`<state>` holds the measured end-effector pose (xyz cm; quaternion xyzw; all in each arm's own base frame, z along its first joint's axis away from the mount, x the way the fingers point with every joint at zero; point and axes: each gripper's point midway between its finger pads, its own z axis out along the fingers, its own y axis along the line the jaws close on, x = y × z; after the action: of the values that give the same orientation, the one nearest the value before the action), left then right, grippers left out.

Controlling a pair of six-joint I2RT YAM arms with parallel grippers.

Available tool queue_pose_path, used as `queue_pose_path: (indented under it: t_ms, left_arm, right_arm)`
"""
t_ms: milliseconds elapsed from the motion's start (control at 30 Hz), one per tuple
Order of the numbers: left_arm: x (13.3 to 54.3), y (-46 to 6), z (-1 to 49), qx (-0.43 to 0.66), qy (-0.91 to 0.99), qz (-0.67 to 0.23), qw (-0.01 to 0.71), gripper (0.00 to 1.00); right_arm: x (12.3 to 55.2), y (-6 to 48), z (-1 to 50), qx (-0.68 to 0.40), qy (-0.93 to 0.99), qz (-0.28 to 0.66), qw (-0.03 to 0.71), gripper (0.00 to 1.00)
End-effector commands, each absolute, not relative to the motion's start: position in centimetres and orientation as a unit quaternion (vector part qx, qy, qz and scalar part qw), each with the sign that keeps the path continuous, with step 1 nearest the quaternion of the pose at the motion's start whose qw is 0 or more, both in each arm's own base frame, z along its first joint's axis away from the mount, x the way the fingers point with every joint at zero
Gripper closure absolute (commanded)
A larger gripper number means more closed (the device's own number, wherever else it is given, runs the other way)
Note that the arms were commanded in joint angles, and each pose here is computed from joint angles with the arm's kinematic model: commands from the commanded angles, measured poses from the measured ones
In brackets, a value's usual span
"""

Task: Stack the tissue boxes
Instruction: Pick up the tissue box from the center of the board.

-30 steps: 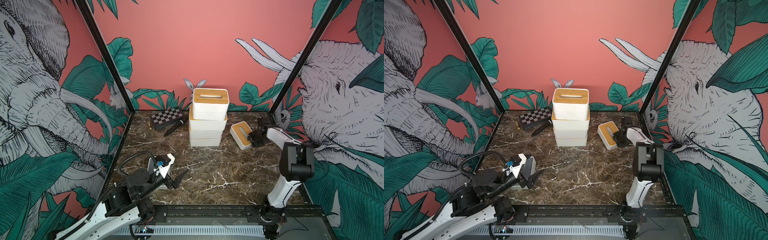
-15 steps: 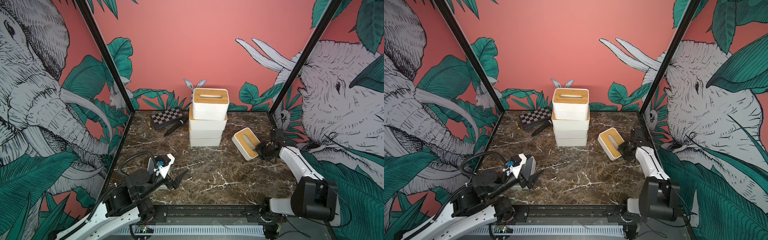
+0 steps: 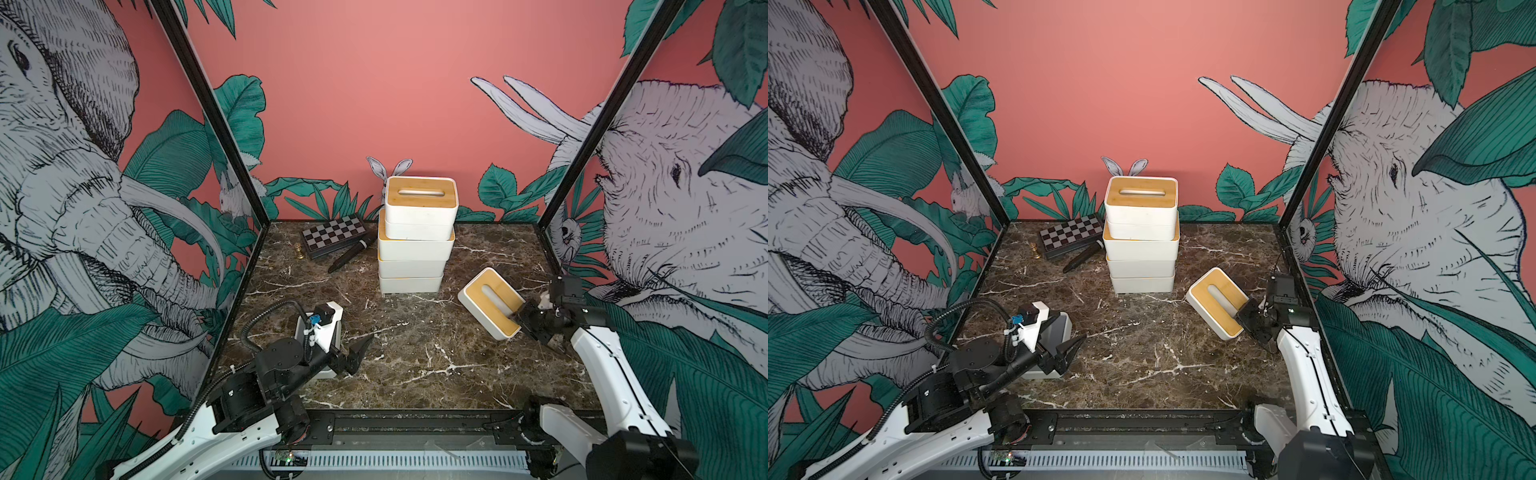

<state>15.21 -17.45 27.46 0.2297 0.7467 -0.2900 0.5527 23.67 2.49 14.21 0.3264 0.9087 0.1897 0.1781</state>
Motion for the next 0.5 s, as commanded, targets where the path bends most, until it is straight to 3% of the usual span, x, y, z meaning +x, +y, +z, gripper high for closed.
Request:
queue_pose_path:
  t_ms: [0, 467]
  left_arm:
    - [16.1, -18.1, 26.2, 0.175, 0.772, -0.309, 0.528, 0.0]
    - [17.5, -24.1, 21.8, 0.084, 0.793, -0.416, 0.438, 0.01]
  right_arm:
    - [22.7, 3.7, 15.0, 0.283, 0.919, 0.199, 0.187, 0.84]
    - [21.0, 6.4, 15.5, 0.231, 0.934, 0.21, 0.173, 0.85]
